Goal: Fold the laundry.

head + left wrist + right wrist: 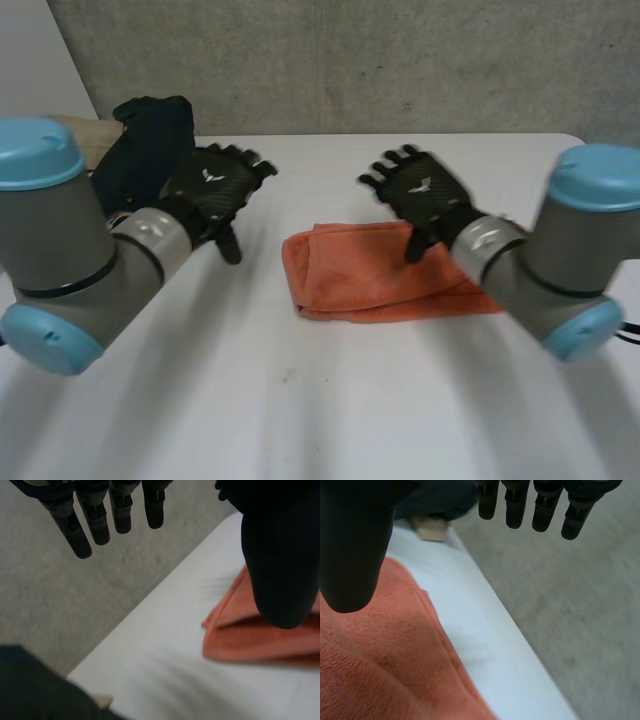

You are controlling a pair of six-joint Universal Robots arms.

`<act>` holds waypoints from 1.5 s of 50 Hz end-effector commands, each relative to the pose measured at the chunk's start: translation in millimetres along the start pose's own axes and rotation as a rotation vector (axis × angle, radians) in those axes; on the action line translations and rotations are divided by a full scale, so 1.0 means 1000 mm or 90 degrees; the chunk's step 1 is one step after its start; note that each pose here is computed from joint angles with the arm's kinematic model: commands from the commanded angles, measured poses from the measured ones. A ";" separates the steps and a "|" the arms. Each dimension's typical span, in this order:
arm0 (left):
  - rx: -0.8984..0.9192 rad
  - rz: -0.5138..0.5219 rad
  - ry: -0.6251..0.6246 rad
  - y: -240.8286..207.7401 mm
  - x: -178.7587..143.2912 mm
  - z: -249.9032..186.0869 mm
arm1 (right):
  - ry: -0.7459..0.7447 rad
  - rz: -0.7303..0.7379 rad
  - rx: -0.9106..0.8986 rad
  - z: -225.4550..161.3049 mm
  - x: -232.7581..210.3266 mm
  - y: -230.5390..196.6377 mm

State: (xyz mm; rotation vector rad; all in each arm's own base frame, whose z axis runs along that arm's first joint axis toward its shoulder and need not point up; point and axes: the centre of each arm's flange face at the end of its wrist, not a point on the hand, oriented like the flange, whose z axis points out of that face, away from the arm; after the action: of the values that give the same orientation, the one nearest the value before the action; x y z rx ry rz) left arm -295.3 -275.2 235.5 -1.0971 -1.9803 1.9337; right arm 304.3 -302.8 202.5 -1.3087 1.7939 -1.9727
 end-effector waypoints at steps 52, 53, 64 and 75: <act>0.081 -0.036 -0.033 -0.029 0.004 0.013 | 0.034 0.152 0.078 -0.007 -0.001 -0.040; 0.090 -0.036 -0.029 -0.033 0.006 0.015 | 0.048 0.178 0.081 -0.009 0.008 -0.042; 0.139 -0.074 0.143 -0.057 0.084 0.051 | 0.176 0.289 -0.095 -0.021 0.066 0.011; 0.091 -0.092 0.187 -0.019 0.127 0.092 | 0.169 0.325 -0.174 -0.015 0.079 0.050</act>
State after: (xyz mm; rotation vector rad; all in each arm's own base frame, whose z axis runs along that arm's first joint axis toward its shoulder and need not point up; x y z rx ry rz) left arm -435.6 -263.3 221.5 -1.0837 -1.6441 1.7428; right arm 228.5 -350.4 211.3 -0.5448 2.2693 -1.7906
